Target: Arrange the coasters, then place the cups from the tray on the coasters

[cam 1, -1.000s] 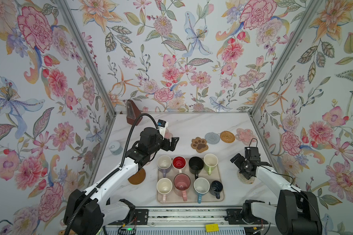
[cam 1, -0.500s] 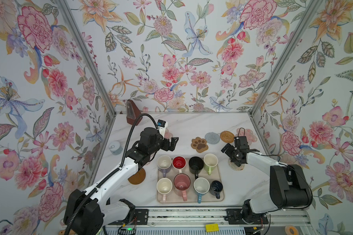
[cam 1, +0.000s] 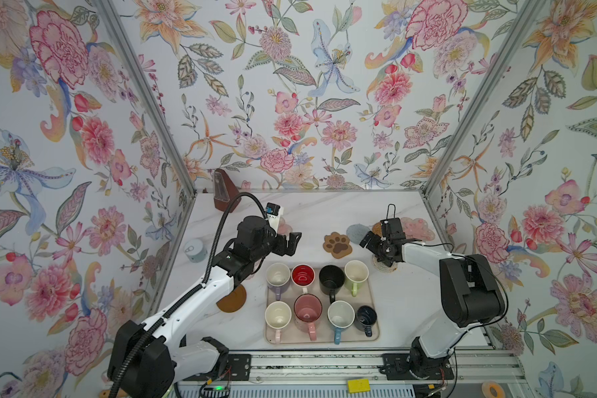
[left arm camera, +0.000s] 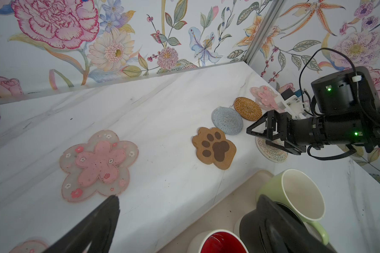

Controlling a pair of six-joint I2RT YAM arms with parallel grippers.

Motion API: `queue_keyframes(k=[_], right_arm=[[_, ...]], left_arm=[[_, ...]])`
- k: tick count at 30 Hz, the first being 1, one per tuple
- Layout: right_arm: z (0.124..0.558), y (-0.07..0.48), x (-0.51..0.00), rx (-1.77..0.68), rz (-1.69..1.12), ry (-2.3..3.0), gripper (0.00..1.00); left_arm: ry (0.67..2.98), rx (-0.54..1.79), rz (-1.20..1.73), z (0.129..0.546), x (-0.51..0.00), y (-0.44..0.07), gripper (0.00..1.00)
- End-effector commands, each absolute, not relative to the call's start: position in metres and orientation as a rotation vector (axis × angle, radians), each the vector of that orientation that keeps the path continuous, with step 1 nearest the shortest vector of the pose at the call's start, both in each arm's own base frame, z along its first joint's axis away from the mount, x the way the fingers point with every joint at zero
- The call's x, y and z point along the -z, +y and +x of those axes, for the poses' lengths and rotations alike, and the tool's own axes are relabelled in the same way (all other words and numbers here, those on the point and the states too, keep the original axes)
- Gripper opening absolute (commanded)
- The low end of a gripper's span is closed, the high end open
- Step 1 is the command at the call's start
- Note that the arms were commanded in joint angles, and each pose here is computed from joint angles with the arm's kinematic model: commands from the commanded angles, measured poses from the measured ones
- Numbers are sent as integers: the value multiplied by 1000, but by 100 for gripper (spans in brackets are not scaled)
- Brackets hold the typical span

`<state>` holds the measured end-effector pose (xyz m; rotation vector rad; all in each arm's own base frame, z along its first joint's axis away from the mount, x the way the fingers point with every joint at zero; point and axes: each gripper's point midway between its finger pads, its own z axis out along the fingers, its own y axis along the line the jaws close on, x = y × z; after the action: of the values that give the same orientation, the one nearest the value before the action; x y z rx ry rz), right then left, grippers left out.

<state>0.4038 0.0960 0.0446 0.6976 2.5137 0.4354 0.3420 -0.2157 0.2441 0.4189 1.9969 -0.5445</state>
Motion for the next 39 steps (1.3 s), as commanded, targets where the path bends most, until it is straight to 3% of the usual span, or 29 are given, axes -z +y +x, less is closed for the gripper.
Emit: queue_keyframes(k=[1, 23, 39], right_arm=[[401, 113, -34, -457, 640, 2585, 99], [432, 167, -45, -547, 493, 2593, 99], [408, 200, -42, -620, 454, 2623, 99]], left_arm=[[1964, 530, 419, 344, -258, -216, 99], [1953, 524, 419, 342, -262, -214, 99], [1944, 527, 414, 342, -266, -213, 99]])
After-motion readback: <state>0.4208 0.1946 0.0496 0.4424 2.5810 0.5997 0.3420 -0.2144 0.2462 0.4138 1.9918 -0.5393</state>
